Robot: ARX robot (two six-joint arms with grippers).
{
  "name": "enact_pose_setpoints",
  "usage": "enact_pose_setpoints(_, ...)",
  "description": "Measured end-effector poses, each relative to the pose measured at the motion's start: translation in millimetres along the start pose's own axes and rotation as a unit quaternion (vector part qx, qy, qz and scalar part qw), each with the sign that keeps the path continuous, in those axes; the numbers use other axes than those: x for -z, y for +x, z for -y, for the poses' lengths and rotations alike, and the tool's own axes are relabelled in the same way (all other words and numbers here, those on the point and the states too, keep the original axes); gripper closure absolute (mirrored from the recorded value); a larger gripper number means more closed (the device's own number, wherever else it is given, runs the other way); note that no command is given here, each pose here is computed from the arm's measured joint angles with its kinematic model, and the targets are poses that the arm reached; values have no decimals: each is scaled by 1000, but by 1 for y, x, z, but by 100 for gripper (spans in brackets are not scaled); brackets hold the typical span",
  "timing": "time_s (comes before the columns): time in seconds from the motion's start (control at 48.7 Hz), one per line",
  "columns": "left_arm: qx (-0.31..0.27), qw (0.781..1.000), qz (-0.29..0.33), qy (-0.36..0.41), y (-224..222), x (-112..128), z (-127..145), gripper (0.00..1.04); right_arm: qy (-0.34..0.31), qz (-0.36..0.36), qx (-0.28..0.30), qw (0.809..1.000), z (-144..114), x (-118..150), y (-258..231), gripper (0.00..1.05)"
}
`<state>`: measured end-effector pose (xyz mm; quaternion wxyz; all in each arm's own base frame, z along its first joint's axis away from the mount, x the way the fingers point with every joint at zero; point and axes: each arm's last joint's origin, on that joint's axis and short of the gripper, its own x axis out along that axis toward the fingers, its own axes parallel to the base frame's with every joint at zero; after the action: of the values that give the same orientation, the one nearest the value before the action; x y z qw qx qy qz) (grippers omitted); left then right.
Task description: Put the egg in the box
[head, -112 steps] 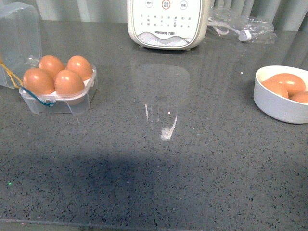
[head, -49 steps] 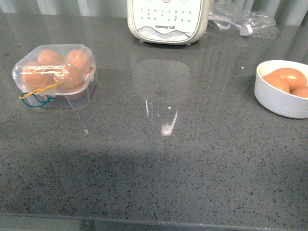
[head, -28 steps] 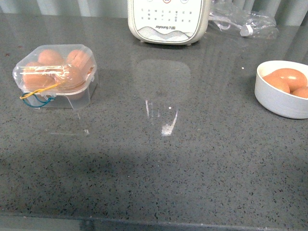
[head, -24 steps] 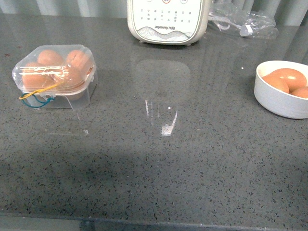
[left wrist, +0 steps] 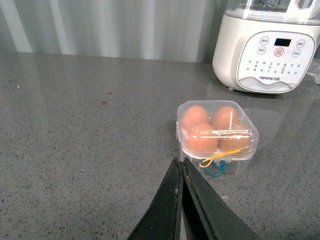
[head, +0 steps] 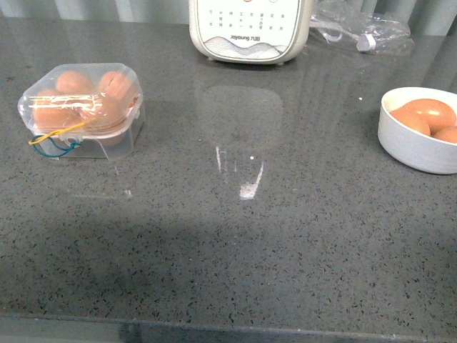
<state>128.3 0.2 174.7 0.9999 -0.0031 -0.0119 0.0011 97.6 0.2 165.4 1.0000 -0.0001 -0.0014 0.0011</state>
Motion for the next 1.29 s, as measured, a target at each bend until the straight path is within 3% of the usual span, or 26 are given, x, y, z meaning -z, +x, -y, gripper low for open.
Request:
enact_pose_setpoints(1.19,0,1000,1,1,-32,1,0,101,0,0,0,1000,0,0,0,7)
enact_pose_setpoints(1.293,0,1000,1,1,-32,1,0,85,0,0,0,1000,0,0,0,7)
